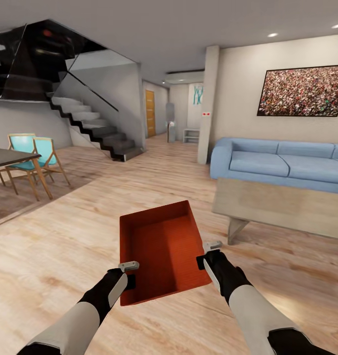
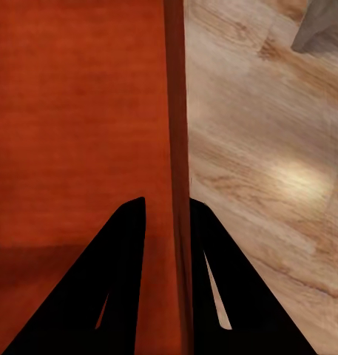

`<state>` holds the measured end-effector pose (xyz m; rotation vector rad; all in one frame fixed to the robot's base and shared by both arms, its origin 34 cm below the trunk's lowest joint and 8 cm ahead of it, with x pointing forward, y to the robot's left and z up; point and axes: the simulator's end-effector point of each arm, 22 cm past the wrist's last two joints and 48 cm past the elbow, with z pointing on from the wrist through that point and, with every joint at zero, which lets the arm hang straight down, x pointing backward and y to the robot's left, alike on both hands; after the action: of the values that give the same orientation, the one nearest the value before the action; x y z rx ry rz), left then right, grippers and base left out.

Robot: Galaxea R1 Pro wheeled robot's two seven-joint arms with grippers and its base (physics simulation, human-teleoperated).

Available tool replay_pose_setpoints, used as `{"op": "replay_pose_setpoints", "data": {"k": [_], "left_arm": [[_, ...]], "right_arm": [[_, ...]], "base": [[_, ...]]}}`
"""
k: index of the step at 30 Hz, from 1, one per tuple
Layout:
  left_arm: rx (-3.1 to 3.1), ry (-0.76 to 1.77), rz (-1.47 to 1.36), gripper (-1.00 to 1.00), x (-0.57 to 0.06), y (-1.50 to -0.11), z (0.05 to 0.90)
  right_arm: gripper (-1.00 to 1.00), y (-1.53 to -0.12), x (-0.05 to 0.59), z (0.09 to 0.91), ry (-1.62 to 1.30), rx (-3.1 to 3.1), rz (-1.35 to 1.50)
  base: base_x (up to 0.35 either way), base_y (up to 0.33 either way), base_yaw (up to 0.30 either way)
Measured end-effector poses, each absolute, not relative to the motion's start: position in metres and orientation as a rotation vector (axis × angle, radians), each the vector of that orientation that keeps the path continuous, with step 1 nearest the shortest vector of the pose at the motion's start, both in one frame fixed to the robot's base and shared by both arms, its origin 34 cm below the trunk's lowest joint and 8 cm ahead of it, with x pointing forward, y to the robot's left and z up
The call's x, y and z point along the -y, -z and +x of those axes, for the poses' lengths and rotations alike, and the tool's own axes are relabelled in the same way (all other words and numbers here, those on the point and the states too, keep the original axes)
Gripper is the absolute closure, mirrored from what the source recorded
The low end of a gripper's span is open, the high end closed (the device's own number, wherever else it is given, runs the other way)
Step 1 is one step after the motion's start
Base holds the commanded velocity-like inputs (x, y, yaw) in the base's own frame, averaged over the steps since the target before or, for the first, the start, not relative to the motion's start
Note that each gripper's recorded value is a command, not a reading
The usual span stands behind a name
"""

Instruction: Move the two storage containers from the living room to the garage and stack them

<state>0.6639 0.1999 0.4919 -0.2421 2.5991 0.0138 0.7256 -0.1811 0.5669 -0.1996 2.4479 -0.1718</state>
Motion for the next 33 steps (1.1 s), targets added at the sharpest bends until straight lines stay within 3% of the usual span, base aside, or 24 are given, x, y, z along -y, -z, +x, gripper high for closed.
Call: {"op": "replay_pose_setpoints", "data": {"k": [33], "left_arm": [[-2.598, -0.014, -0.241, 1.00, -0.2000, -0.4922, 0.6641]], "right_arm": [[1.00, -0.5671, 0.1810, 0.7259, 0.171, -2.447, -0.199]], "base": [[0.265, 0.235, 0.000]]}}
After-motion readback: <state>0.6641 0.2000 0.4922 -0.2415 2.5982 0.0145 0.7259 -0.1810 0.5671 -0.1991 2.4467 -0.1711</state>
